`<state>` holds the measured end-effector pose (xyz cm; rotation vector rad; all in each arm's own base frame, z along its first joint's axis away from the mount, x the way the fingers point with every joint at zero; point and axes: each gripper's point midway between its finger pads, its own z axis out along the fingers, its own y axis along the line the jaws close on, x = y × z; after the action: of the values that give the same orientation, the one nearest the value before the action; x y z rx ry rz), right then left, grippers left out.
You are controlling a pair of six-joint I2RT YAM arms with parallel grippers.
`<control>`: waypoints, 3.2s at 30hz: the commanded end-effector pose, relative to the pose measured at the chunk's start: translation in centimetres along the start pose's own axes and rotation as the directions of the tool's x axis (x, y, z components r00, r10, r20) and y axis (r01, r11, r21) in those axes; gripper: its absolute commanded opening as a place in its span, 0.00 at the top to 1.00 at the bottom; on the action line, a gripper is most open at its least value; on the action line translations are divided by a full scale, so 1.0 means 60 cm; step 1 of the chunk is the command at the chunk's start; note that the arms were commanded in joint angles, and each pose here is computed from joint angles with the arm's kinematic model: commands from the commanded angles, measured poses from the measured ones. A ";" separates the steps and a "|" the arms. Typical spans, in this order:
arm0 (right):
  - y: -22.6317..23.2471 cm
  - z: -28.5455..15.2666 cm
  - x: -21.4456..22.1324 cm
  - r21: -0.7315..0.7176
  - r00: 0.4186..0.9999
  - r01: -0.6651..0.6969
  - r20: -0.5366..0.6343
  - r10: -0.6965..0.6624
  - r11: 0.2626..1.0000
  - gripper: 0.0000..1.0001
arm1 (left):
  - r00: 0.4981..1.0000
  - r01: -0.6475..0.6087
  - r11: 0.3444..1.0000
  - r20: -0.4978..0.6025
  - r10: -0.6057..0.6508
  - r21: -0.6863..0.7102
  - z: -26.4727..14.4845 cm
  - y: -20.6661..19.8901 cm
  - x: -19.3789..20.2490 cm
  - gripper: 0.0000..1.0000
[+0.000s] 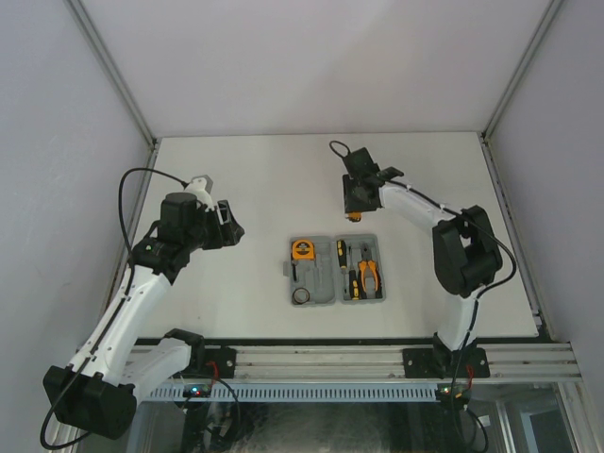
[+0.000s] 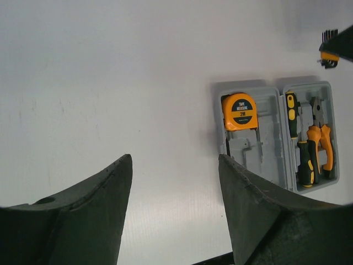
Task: Sort the tools into containers
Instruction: Pick up the engineering item from the center of the board, then place the engineering item in the storage box.
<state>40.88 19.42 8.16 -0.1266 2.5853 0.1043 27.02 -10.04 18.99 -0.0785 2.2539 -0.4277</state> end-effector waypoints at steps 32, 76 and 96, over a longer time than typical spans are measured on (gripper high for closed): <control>0.184 -0.135 0.271 -0.129 0.998 -0.038 -0.052 0.032 0.991 0.71 | 1.000 0.003 1.000 0.001 -0.003 -0.001 0.007 0.006 0.006 0.32; 0.185 -0.103 0.330 -0.044 0.993 0.002 -0.119 -0.007 0.999 0.51 | 1.000 0.004 1.000 -0.008 -0.004 0.004 0.009 0.005 0.008 0.32; 0.183 -0.188 0.220 -0.174 0.982 0.084 0.183 -0.051 0.981 0.45 | 0.992 0.014 0.998 0.121 -0.021 0.059 -0.021 -0.013 -0.024 0.31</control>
<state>21.08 28.84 8.89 -0.2325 2.5368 0.2942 27.00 -10.14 19.16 -0.0781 2.2438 -0.4401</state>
